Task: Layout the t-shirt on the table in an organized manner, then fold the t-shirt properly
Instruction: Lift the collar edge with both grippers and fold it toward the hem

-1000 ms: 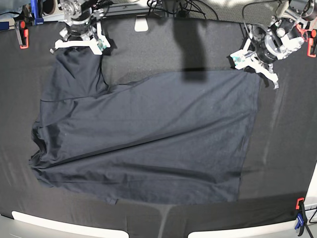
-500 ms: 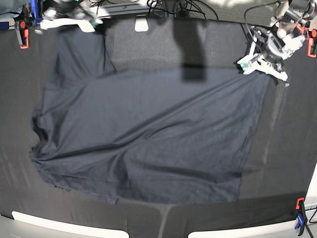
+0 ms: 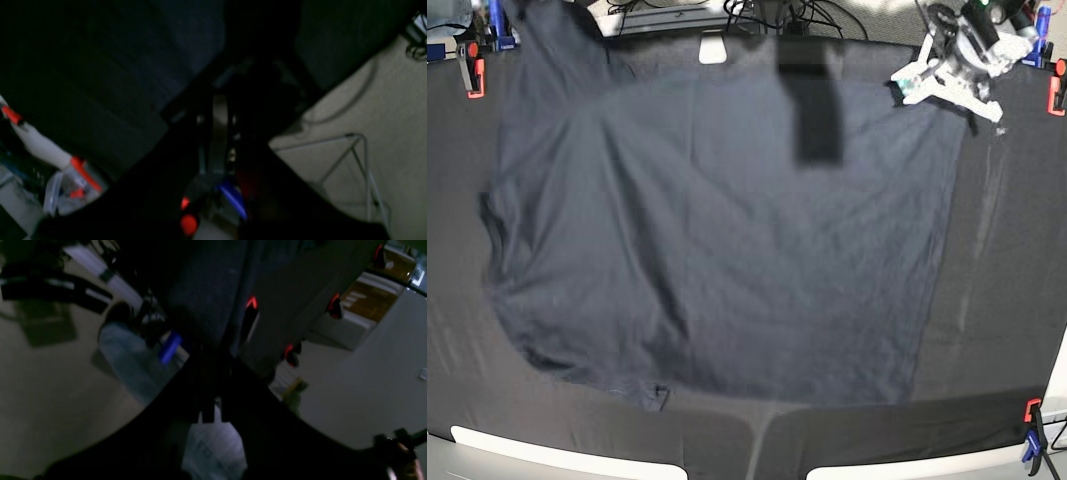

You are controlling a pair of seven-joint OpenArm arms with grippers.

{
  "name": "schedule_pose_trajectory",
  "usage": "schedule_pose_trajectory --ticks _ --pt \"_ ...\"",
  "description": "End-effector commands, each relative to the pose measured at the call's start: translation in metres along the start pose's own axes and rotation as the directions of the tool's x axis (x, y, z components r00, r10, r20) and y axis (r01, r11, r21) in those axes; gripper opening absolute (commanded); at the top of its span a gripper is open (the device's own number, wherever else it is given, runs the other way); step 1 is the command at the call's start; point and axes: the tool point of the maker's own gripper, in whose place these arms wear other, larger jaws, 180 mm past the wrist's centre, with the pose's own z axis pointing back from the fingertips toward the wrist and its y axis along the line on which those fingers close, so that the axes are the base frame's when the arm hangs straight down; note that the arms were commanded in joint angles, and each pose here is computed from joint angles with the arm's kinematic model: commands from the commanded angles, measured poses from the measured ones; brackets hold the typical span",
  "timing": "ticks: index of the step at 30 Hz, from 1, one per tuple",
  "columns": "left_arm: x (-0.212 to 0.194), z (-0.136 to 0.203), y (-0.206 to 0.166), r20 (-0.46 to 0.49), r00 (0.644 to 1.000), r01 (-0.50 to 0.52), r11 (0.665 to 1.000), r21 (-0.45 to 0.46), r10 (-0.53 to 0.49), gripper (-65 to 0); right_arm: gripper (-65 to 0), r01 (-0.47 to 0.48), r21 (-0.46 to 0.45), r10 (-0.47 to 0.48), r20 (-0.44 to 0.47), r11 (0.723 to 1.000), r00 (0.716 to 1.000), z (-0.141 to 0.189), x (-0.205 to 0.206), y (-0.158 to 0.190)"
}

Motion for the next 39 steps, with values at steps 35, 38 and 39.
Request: schedule_pose_trajectory --ticks 35,38,39 --pt "0.113 0.051 0.108 0.516 0.857 -0.189 0.942 0.278 0.020 -65.0 -65.0 0.512 -0.178 -0.413 0.401 0.840 0.818 -0.050 0.114 -0.166" --pt "0.127 0.058 0.117 0.579 0.815 -0.219 0.941 0.257 0.032 -65.0 -65.0 0.566 -0.173 -0.451 0.442 0.806 0.776 -0.053 0.119 -0.190" --pt "0.130 0.061 0.121 0.588 0.808 -0.222 0.938 0.266 0.024 -65.0 -65.0 0.581 -0.175 -0.458 0.455 0.795 0.764 -0.053 0.119 -0.200"
